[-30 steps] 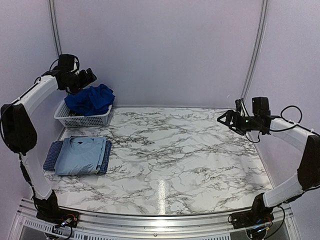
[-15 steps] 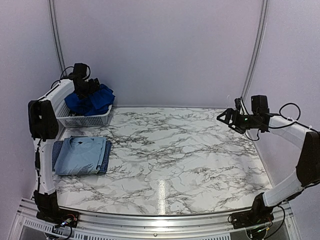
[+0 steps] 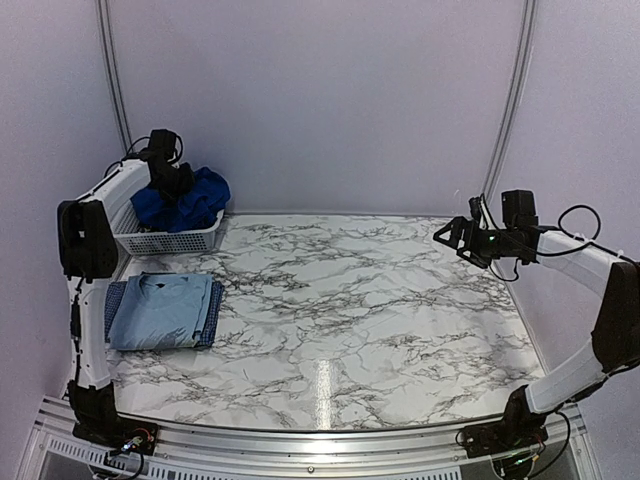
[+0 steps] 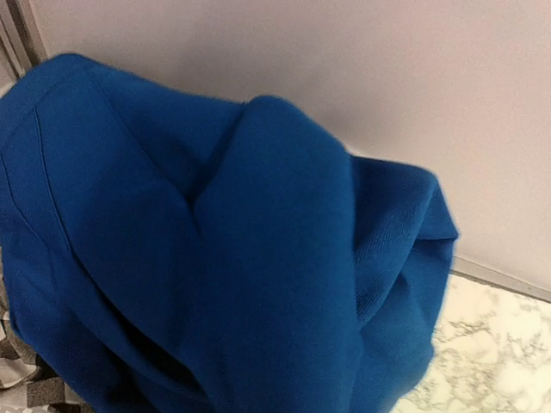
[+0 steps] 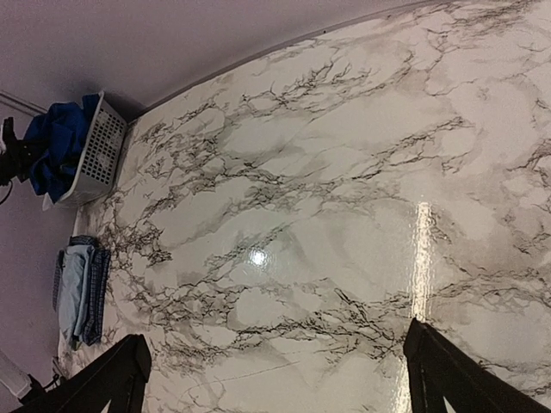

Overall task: Fold and stack the mixed laundry pile
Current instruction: Pick up the crumpled skirt and place it in the bin, then place the crumpled skirt at the center of the board, then pick up the crumpled skirt from the center of the board, then place the crumpled skirt at the center of the board, then pick up the crumpled skirt from the center of the board.

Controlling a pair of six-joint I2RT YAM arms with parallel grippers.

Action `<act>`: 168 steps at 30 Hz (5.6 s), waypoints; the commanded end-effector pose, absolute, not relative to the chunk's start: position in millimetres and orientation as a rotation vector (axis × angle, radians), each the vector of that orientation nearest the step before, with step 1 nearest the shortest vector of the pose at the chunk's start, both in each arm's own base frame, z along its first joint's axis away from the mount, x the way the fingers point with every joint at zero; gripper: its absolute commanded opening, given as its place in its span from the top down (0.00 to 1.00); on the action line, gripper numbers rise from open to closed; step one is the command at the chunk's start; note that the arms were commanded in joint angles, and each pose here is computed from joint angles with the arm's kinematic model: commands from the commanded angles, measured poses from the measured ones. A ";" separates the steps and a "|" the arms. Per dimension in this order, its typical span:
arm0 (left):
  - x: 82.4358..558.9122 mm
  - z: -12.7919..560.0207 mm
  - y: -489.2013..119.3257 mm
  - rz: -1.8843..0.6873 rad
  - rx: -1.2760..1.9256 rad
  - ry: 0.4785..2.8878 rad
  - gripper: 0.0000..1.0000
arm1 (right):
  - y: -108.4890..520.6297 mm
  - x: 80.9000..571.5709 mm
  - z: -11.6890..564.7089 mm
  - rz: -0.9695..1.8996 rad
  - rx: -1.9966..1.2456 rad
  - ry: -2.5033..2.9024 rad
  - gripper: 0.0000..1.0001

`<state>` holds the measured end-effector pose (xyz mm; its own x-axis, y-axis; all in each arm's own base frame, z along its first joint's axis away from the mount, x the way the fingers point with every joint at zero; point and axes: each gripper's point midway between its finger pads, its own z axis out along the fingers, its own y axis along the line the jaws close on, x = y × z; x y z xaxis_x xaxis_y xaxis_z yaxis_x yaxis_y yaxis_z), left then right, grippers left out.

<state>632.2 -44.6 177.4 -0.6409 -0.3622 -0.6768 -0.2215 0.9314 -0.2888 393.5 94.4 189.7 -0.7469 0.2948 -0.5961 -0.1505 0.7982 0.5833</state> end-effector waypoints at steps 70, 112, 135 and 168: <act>492.9 188.8 -364.3 -0.789 0.436 2.377 1.00 | 187.6 399.1 114.0 1.199 -0.112 2.474 0.02; 227.0 159.8 -411.5 -0.772 1.390 2.108 0.01 | 200.8 342.1 90.5 1.147 -0.284 2.587 0.11; 240.0 118.3 -403.8 -0.416 1.521 1.723 0.03 | 173.1 349.7 92.0 1.161 -0.179 2.566 0.10; 226.6 139.8 -437.2 -0.226 1.600 1.605 0.97 | 156.0 338.6 87.6 1.134 -0.172 2.591 0.11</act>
<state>217.5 -440.5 105.7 0.1753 0.7509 -0.6368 0.9143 0.1158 0.3882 343.8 158.2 88.6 -0.9472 0.0360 -0.3187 -0.2107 0.6793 0.7030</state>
